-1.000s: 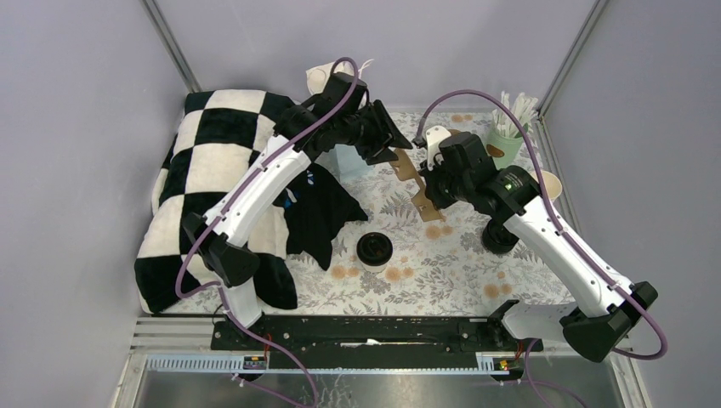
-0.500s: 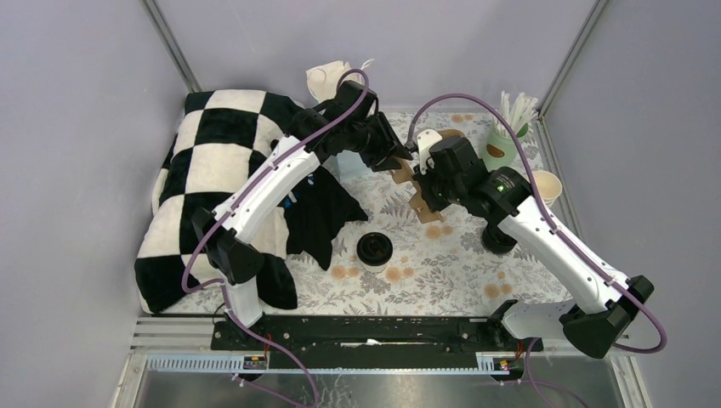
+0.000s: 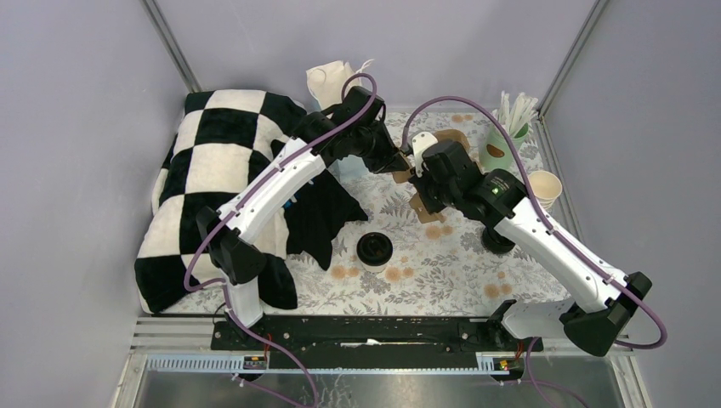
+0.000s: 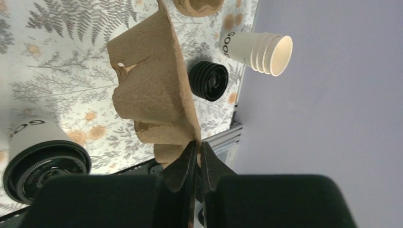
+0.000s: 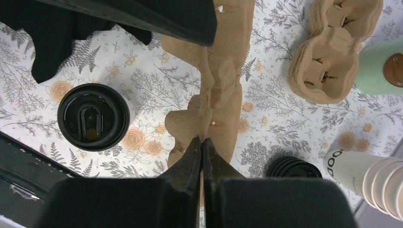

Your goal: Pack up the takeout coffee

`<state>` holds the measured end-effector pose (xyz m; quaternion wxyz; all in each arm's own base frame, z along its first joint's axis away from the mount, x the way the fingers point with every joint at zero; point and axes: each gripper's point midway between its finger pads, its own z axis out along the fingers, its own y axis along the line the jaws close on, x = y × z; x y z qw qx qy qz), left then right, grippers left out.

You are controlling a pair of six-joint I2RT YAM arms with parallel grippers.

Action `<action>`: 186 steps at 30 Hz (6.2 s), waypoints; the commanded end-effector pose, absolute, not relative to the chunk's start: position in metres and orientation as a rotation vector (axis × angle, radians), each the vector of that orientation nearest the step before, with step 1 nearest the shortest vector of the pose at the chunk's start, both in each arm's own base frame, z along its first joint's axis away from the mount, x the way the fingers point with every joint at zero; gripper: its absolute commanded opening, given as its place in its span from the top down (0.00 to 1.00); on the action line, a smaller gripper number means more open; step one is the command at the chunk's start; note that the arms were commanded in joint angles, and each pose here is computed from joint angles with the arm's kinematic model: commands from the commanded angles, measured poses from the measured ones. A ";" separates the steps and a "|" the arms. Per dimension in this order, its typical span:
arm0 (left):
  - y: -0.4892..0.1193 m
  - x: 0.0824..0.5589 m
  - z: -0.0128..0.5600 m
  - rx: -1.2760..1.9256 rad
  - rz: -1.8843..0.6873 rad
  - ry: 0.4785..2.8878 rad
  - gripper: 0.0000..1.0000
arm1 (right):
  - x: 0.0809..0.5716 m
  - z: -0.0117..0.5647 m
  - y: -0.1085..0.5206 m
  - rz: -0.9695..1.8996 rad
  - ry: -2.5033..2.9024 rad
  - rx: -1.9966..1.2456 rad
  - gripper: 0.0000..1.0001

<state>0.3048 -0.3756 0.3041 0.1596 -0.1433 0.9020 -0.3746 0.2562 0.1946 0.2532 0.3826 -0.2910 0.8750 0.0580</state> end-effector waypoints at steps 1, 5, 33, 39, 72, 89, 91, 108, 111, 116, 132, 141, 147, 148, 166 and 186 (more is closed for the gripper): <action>-0.371 0.312 0.310 -0.390 -1.012 2.535 0.96 | 0.262 0.263 0.198 0.123 2.188 -0.722 1.00; -0.367 0.313 0.316 -0.355 -0.997 2.505 1.00 | 0.263 0.267 0.202 0.127 2.181 -0.727 1.00; -0.275 0.285 0.514 -0.121 -1.233 1.426 1.00 | 0.273 0.425 0.196 1.660 1.885 0.478 0.10; -0.278 0.281 0.523 -0.104 -1.281 1.394 1.00 | 0.289 0.438 0.202 1.797 1.720 0.400 0.13; -0.278 0.277 0.519 -0.096 -1.375 1.394 1.00 | 0.298 0.433 0.203 1.826 1.663 0.376 0.95; -0.171 0.390 0.378 -0.444 -0.519 2.038 0.01 | 0.245 0.412 0.085 0.612 1.945 0.364 1.00; -0.162 0.414 0.368 -0.431 -0.444 2.036 0.01 | 0.237 0.416 0.075 0.546 1.945 0.340 1.00; -0.140 0.551 0.348 -0.390 -0.332 1.879 0.27 | 0.235 0.409 0.090 0.600 2.006 0.235 1.00; -0.148 0.559 0.344 -0.371 -0.366 1.889 0.46 | 0.236 0.408 0.092 0.606 2.007 0.223 1.00; -0.162 0.550 0.353 -0.390 -0.489 1.886 0.81 | 0.236 0.407 0.088 0.569 2.007 0.202 1.00; -0.219 0.468 0.406 -0.552 -1.112 1.840 1.00 | 0.237 0.407 0.082 0.524 1.997 0.192 1.00; -0.272 0.421 0.418 -0.487 -1.382 1.786 1.00 | 0.238 0.420 0.085 0.552 1.960 0.189 1.00; -0.303 0.394 0.433 -0.434 -1.556 1.638 1.00 | 0.234 0.430 0.083 0.553 1.935 0.190 1.00; -0.306 0.390 0.432 -0.443 -1.579 1.612 1.00 | 0.234 0.432 0.083 0.553 1.931 0.191 1.00; -0.363 0.392 0.466 -0.275 -1.828 1.371 1.00 | 0.235 0.438 0.088 0.581 1.925 0.165 1.00; -0.382 0.377 0.414 0.213 -1.984 1.600 1.00 | 0.235 0.452 0.070 0.384 1.878 -0.008 1.00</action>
